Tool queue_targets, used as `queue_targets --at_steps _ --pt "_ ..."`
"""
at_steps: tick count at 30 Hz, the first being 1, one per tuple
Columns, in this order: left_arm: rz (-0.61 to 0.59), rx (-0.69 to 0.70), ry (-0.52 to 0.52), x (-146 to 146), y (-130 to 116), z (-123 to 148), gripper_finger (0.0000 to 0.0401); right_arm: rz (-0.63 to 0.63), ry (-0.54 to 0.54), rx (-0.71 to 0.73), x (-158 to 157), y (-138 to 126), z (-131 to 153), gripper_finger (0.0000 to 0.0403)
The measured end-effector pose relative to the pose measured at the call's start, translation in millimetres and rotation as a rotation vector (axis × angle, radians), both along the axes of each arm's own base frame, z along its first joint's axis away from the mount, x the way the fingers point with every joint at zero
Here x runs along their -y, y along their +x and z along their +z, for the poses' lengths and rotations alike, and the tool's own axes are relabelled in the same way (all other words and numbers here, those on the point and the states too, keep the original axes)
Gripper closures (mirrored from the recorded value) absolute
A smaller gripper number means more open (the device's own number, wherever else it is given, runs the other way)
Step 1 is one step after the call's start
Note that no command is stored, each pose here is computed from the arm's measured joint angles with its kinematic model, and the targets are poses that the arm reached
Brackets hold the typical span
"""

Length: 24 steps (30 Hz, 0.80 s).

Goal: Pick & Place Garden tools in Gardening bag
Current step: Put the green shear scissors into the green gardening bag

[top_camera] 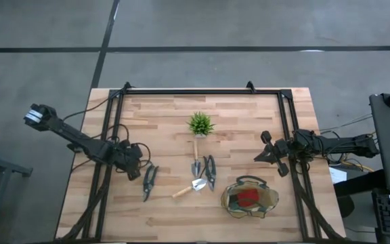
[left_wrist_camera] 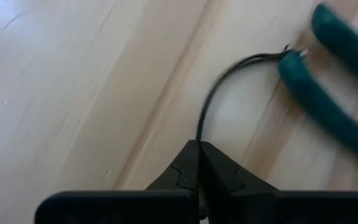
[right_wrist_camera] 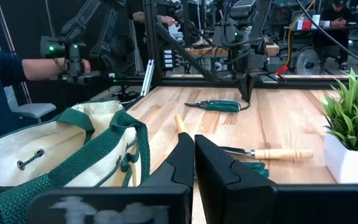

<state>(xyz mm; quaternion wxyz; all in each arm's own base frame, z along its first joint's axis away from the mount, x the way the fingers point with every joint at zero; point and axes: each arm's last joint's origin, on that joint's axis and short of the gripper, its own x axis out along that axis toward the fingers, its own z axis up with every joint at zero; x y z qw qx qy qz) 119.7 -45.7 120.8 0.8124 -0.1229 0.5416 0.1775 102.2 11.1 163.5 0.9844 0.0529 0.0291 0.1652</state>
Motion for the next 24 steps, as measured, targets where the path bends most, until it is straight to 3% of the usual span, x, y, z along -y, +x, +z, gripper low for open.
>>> queue_targets --at_steps 15,24 --pt "-0.134 0.390 0.001 15 35 25 0.0400 0.000 0.000 0.000 0 0 0 0.0394" --pt "-0.165 0.498 -0.008 19 42 33 0.0400 0.000 0.000 -0.001 0 0 0 0.0394"
